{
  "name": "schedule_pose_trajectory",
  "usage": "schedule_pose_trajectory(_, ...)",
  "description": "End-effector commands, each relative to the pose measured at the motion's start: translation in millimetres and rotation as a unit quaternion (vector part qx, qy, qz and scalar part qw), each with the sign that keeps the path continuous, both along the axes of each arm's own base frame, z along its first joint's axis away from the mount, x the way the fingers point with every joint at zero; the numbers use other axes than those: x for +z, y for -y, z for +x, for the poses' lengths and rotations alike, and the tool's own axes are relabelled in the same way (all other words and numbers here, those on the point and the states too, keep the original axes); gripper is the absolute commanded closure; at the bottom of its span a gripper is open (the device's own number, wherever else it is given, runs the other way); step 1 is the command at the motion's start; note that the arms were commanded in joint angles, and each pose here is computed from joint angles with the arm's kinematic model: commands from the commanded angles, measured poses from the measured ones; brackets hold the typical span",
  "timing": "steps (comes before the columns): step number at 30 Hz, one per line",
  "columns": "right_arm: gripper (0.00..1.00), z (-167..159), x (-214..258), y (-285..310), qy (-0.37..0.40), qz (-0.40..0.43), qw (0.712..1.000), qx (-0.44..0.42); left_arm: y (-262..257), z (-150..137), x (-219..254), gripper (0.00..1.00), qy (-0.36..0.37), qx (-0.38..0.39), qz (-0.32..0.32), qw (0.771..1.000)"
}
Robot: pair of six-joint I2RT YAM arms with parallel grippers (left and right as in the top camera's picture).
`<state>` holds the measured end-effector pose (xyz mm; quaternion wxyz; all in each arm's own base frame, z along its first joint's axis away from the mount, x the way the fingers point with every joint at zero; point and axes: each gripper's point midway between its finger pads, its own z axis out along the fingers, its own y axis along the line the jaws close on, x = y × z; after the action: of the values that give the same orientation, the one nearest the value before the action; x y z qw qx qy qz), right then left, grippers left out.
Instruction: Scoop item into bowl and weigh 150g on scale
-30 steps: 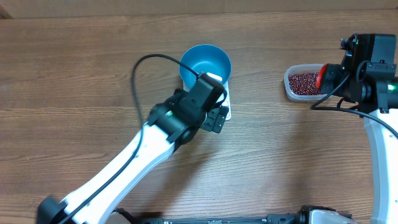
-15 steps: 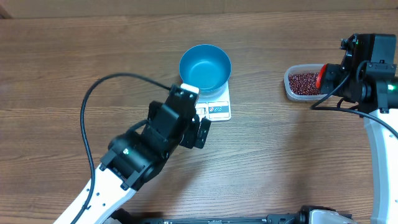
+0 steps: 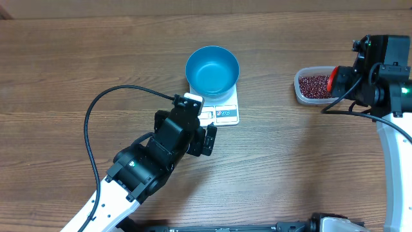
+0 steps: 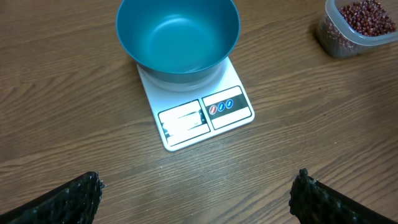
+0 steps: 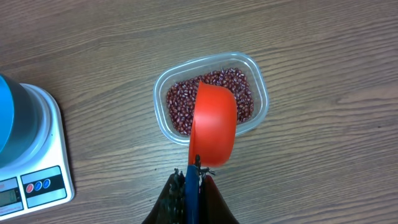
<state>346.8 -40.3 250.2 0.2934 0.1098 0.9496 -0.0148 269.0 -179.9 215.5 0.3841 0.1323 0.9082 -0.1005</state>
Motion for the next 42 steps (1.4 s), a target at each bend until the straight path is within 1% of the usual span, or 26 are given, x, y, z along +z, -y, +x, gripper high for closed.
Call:
schedule_pose_trajectory(1, 0.96, 5, 12, 0, 0.017, -0.001, 1.000, 0.001, -3, 0, -3, 0.01, -0.003, 0.012, 0.000, 1.000)
schedule_pose_trajectory(42, 0.96, 2, 10, 0, 0.009, -0.004, 1.000, 0.006, 5, 9, -50, 0.00, -0.060, 0.012, 0.050, 0.997)
